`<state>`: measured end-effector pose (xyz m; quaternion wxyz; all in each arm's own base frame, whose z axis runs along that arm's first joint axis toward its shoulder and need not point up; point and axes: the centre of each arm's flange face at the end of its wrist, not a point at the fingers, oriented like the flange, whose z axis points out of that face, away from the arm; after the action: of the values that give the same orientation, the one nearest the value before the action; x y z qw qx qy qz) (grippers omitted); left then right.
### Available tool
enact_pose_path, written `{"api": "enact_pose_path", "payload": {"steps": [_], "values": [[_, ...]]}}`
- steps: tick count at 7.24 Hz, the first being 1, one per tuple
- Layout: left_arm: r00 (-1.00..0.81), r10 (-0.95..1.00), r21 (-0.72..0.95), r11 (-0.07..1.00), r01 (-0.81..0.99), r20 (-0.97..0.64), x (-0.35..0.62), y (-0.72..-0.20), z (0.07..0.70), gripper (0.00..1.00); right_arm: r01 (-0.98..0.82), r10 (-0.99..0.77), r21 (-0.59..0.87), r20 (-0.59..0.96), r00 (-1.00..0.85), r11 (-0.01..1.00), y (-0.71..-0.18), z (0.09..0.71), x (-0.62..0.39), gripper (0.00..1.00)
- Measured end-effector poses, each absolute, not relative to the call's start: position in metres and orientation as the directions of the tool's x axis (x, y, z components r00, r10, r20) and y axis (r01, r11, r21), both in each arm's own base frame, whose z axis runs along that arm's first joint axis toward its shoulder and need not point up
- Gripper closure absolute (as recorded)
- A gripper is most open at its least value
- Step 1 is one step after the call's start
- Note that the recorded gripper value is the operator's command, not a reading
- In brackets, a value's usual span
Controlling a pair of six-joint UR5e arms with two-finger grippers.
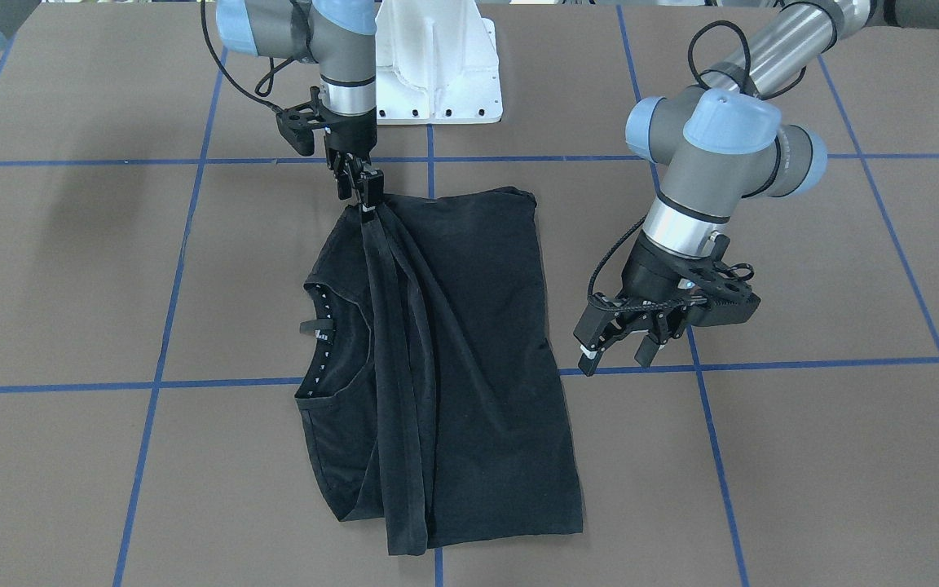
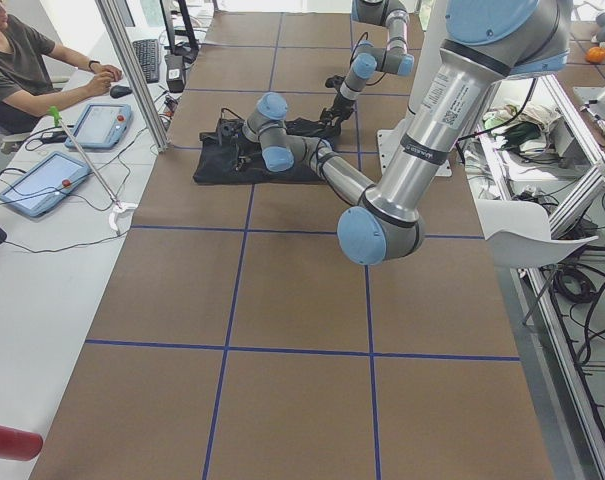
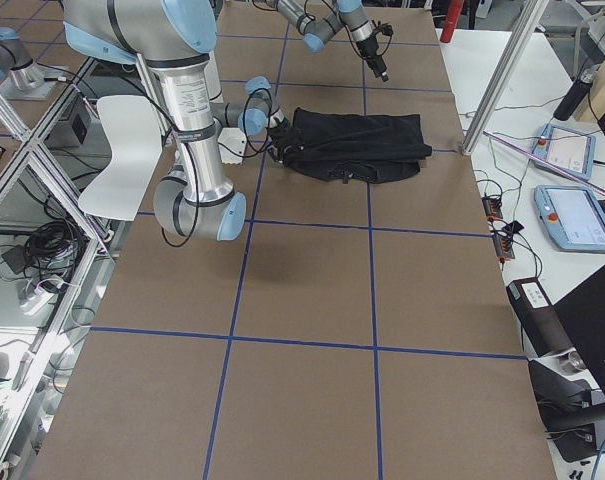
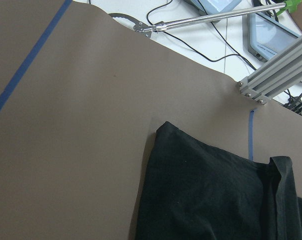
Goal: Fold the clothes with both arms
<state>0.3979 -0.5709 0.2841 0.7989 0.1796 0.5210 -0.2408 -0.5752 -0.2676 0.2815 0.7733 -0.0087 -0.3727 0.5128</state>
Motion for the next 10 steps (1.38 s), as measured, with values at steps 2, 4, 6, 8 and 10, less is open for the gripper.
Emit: {"api": "enact_pose_path", "payload": {"steps": [2, 4, 6, 8, 10], "values": [[0.341, -0.198, 0.036, 0.819, 0.572, -0.919, 0.398, -0.571, 0.284, 0.0, -0.785, 0.797, -0.395, 0.572, 0.196, 0.477, -0.271, 0.277, -0.578, 0.82], [0.341, -0.197, 0.036, 0.819, 0.572, -0.919, 0.398, -0.571, 0.284, 0.0, -0.786, 0.796, -0.394, 0.572, 0.195, 0.476, -0.274, 0.276, -0.579, 0.94], [0.341, -0.198, 0.036, 0.819, 0.572, -0.919, 0.398, -0.571, 0.285, 0.0, -0.786, 0.796, -0.392, 0.572, 0.2, 0.479, -0.273, 0.276, -0.58, 1.0], [0.341, -0.199, 0.035, 0.82, 0.572, -0.919, 0.398, -0.571, 0.285, 0.0, -0.783, 0.795, -0.398, 0.574, 0.195, 0.479, -0.275, 0.273, -0.579, 1.0], [0.332, -0.209, 0.019, 0.821, 0.57, -0.92, 0.398, -0.561, 0.29, 0.04, -0.768, 0.796, -0.421, 0.576, 0.185, 0.483, -0.275, 0.262, -0.566, 1.0]]}}
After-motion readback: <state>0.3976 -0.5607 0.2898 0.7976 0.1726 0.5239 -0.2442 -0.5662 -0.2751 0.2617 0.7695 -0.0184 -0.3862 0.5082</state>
